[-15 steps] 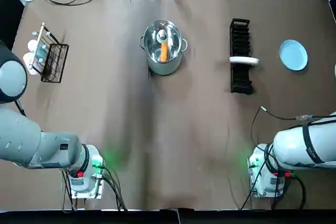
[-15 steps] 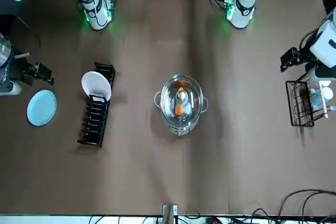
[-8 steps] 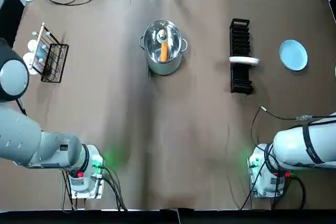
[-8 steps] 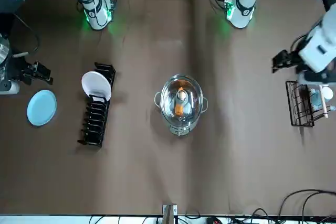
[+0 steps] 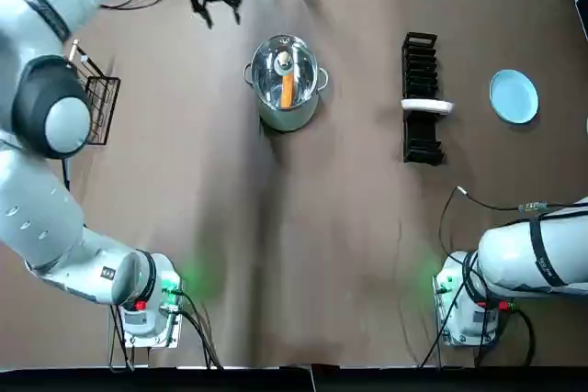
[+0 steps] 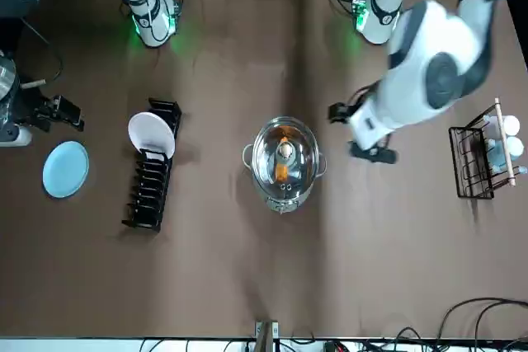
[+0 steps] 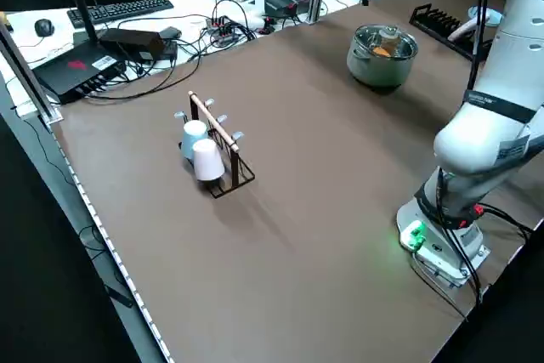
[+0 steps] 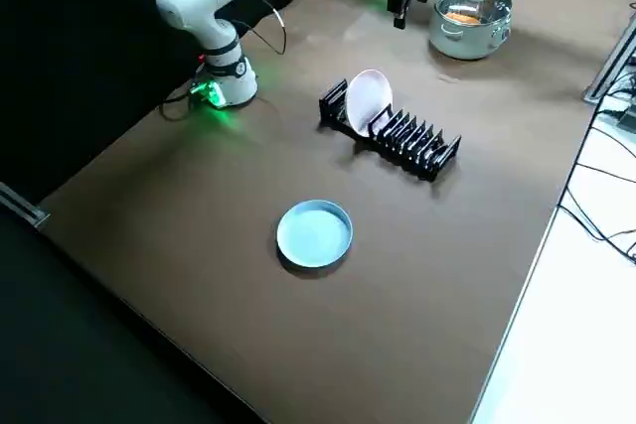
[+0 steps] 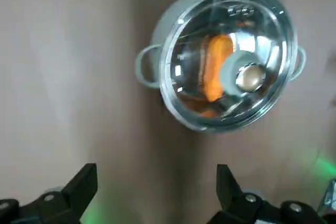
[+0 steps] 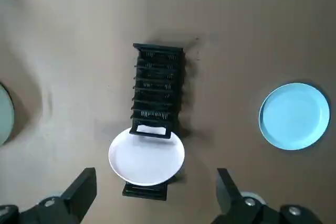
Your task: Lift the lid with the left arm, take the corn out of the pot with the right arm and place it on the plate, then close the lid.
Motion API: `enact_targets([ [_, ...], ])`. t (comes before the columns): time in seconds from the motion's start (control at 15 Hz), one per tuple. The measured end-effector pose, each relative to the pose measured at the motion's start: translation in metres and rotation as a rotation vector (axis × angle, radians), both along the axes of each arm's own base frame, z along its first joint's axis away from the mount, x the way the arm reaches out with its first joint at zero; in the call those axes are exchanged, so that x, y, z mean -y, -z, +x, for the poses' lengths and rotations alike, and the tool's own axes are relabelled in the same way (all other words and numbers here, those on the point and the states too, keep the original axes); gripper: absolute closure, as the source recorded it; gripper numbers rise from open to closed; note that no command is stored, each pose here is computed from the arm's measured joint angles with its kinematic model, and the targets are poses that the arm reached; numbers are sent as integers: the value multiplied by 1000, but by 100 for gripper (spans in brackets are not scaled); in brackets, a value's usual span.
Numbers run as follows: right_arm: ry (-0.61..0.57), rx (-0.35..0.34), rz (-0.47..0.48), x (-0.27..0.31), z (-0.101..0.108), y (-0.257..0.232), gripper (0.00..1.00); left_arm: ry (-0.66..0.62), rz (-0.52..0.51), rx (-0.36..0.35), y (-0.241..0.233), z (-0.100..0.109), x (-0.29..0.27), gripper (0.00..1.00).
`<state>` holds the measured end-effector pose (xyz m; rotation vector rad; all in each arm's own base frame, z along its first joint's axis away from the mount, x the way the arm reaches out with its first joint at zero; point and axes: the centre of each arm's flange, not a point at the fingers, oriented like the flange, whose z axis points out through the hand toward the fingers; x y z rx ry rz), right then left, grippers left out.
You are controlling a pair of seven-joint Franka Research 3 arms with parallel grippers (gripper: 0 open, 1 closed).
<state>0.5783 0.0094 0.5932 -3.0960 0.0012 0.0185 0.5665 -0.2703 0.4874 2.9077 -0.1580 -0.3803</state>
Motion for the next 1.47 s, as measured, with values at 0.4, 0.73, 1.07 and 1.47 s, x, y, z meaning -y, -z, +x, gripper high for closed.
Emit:
enact_targets([
  [0.4,-54,-40,0,-28,-7,1,0,-26,100,113,87,-23,129,0],
  [0.73,-60,-40,0,-32,-7,1,0,-61,88,220,119,-20,162,0],
  [1.07,-60,-43,0,-32,-8,2,0,-18,123,251,138,-35,186,1],
  [1.47,-80,-50,-2,-43,-9,3,0,-17,131,259,145,-34,187,21],
])
